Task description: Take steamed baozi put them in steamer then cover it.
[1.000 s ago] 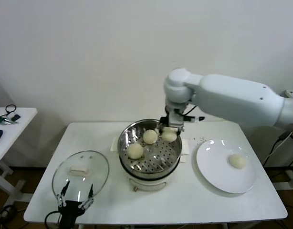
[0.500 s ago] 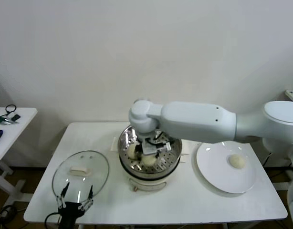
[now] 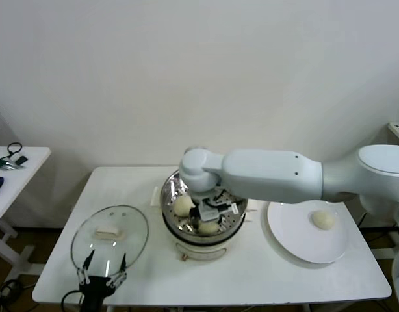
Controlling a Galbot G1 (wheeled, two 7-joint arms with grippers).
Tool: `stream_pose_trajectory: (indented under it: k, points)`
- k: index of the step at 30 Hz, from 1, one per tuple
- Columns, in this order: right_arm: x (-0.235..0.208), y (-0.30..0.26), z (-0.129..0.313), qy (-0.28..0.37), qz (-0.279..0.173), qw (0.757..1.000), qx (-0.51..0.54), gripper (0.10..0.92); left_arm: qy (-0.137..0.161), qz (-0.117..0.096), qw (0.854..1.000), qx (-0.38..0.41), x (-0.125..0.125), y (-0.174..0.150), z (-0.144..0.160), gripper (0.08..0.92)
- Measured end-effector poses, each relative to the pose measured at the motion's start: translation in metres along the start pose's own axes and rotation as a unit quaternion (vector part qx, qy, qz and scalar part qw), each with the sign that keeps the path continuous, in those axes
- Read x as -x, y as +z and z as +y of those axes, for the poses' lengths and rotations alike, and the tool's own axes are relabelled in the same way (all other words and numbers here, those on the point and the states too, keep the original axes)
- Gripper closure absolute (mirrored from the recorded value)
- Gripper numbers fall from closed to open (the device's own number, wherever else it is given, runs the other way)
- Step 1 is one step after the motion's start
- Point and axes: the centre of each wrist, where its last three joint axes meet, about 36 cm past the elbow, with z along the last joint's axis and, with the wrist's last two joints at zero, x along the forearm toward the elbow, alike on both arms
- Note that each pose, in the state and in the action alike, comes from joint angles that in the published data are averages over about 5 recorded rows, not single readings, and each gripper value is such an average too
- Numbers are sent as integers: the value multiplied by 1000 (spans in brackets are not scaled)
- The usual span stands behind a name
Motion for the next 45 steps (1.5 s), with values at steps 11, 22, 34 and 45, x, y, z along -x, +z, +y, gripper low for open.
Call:
stream_pose_trajectory:
  k: [11,22,34,45]
  points:
    - [-11,8,11,8,12,1000,5,199,-1,1,1000,-1,1,0,0,177]
    - [-54,38,72,48,33,993,99,200,-1,1,1000,1,1,0,1,177]
    - [-76,55,212,134,33,903,406,200,0,4,1000,1,-3,0,1,177]
    - [-20,26,350,125,-4,761,636,200,-2,-3,1000,-5,-2,-9,0,177]
